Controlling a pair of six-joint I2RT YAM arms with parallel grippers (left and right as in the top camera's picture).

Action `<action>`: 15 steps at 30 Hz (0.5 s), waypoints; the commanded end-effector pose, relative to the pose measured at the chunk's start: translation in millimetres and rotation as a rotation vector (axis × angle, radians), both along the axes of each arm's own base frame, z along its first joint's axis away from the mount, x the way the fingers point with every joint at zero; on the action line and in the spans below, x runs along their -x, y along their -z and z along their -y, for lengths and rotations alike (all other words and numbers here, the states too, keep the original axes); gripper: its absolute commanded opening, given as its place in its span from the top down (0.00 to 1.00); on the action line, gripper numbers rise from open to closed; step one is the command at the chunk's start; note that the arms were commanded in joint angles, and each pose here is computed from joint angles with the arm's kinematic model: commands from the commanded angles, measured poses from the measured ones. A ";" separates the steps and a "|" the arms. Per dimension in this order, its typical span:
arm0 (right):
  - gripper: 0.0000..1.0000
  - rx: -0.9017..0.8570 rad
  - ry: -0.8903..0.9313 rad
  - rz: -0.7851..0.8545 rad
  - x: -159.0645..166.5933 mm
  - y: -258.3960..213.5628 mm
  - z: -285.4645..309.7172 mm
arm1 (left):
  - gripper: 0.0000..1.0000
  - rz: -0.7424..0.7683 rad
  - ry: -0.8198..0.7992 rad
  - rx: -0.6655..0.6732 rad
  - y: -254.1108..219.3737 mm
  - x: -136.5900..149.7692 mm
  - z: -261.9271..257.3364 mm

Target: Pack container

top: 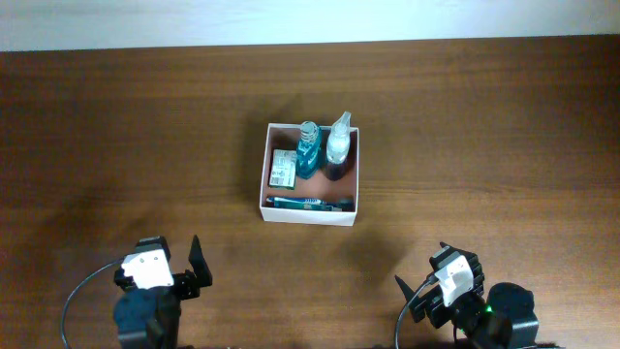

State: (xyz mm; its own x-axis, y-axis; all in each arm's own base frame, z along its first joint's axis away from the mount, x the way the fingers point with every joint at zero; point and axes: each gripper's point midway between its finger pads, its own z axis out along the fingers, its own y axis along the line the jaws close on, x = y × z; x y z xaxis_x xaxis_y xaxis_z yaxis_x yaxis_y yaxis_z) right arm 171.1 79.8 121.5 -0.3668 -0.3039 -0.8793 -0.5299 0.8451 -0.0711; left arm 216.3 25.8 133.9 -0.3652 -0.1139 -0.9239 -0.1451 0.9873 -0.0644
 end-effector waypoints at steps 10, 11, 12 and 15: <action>0.01 -0.013 0.006 0.001 -0.4 -0.3 0.1 | 0.00 0.002 0.086 -0.019 14.5 -0.7 17.3; 0.01 -0.013 0.006 0.001 -0.4 -0.3 0.1 | 0.00 -0.007 0.112 -0.019 19.0 -0.9 22.8; 0.01 -0.013 0.006 0.001 -0.4 -0.3 0.1 | 0.00 -0.008 0.138 -0.019 19.7 -1.0 28.5; 0.01 -0.013 0.006 0.001 -0.4 -0.3 0.1 | 0.00 -0.008 0.151 -0.019 19.7 -0.9 31.3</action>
State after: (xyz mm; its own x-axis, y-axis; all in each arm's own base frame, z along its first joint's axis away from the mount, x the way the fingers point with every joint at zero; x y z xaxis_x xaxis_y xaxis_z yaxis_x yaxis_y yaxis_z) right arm 171.1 79.8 121.5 -0.3666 -0.3042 -0.8792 -0.5300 0.8450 -0.0714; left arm 217.1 -2.1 116.2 -0.3862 -0.0645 -0.9202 -0.0183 0.9979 -0.0623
